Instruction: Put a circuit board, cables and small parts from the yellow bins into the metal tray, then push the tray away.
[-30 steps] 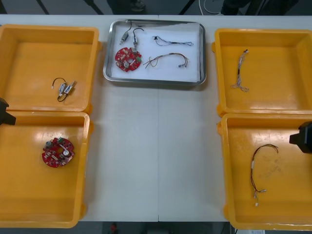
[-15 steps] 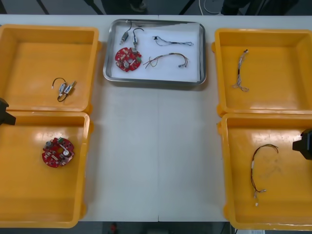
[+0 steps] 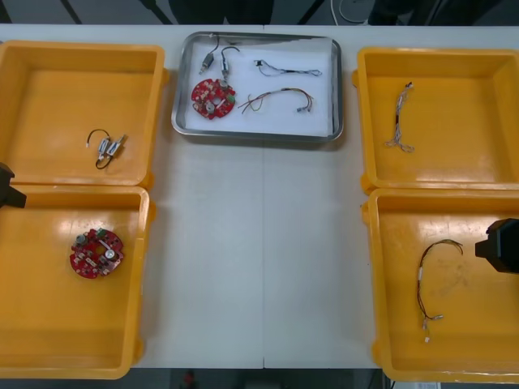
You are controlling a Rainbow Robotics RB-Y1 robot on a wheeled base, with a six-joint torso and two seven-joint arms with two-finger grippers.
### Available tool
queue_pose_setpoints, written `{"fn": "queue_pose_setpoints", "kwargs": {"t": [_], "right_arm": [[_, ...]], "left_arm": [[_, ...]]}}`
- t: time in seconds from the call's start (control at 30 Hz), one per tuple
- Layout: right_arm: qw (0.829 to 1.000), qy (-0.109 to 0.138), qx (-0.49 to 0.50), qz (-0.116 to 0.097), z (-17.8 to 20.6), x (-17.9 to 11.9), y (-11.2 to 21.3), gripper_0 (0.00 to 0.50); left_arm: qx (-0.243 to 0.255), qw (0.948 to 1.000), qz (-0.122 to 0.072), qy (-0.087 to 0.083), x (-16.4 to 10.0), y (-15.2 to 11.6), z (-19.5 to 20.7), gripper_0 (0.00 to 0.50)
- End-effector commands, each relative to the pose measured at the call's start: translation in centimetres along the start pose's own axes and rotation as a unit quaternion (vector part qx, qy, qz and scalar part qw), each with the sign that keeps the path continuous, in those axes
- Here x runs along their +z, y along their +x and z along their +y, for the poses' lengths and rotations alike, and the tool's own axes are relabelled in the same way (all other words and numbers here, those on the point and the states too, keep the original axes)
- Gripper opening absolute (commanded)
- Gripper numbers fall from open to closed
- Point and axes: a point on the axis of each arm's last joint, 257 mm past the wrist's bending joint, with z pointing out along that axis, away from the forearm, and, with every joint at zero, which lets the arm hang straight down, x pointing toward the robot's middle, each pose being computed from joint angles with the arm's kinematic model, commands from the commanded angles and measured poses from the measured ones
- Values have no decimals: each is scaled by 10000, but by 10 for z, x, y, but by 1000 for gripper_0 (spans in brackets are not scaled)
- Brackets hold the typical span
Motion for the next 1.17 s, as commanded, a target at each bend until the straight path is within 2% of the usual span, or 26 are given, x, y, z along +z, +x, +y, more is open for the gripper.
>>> {"fn": "queue_pose_setpoints", "kwargs": {"t": [0.03, 1.17], "right_arm": [[9994, 146, -319, 23, -5, -4, 4, 500], [9994, 146, -319, 23, -5, -4, 4, 500]], "left_arm": [[607, 9977, -153, -244, -15, -5, 16, 500], [607, 9977, -153, -244, -15, -5, 16, 500]]}}
